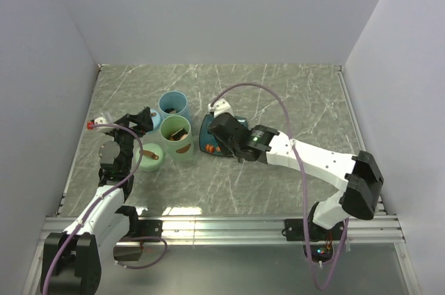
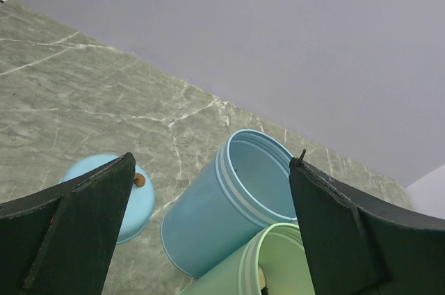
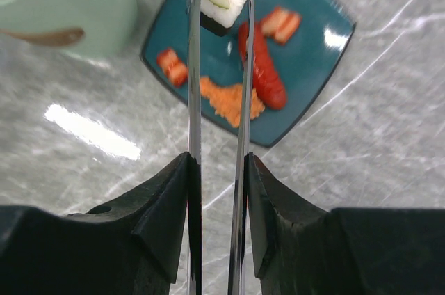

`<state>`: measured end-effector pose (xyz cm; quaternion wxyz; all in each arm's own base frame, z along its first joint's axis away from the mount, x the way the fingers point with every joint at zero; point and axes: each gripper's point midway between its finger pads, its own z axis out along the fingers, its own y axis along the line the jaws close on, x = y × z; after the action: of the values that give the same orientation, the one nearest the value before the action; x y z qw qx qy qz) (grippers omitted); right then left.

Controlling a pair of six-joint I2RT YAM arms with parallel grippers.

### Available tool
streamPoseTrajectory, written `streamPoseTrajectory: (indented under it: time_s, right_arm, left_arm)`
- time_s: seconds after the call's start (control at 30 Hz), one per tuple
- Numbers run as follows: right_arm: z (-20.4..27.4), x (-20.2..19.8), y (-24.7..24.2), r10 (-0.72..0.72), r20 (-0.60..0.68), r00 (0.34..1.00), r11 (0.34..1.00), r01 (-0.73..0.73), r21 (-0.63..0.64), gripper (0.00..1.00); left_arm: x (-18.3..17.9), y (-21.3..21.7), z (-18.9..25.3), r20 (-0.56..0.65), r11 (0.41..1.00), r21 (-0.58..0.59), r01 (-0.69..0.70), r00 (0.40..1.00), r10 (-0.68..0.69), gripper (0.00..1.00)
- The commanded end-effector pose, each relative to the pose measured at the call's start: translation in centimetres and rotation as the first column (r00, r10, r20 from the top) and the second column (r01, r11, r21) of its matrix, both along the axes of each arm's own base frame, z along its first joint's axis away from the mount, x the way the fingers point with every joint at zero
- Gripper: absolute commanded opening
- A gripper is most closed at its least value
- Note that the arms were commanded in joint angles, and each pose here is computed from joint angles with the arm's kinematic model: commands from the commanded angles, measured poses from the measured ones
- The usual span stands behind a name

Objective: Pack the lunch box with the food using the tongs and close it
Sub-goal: Pick up the food using the clamp, then place the food into the lunch box

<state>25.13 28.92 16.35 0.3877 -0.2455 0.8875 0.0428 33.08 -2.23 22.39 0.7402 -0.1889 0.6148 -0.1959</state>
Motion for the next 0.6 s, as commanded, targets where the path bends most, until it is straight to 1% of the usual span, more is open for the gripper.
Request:
streamPoseTrajectory:
  time_s: [0.0,0.17,0.27,0.37,0.57]
  right_arm:
    - [7.4,1.6,0.1,-0.03,0.16,0.987,0.992,0.009,0.129,0.4]
    - [11.7,0.8,1.0,0.01,0.244,0.97,0.978,-0.061,0.2,0.41]
    - [13.3,-0.2,2.0,0.059,0.272,0.961,0.967,-0.123,0.225,0.41]
    - [13.7,-1.1,3.4,0.114,0.277,0.954,0.955,-0.182,0.233,0.41]
    - [13.4,-2.9,6.2,0.216,0.278,0.936,0.939,-0.277,0.205,0.42]
  left_arm:
    - [-0.1,0.2,1.8,0.056,1.0,-0.009,-0.008,0.998,0.009,0.99]
    - [-0.1,0.2,1.7,0.054,1.0,-0.009,-0.008,0.998,0.009,0.99]
    - [0.0,0.2,1.7,0.053,1.0,-0.008,-0.007,0.999,0.007,0.99]
    - [0.0,0.2,1.7,0.051,1.0,-0.008,-0.007,0.999,0.007,0.99]
    - [0.0,0.2,1.8,0.054,1.0,-0.008,-0.005,0.998,0.006,0.99]
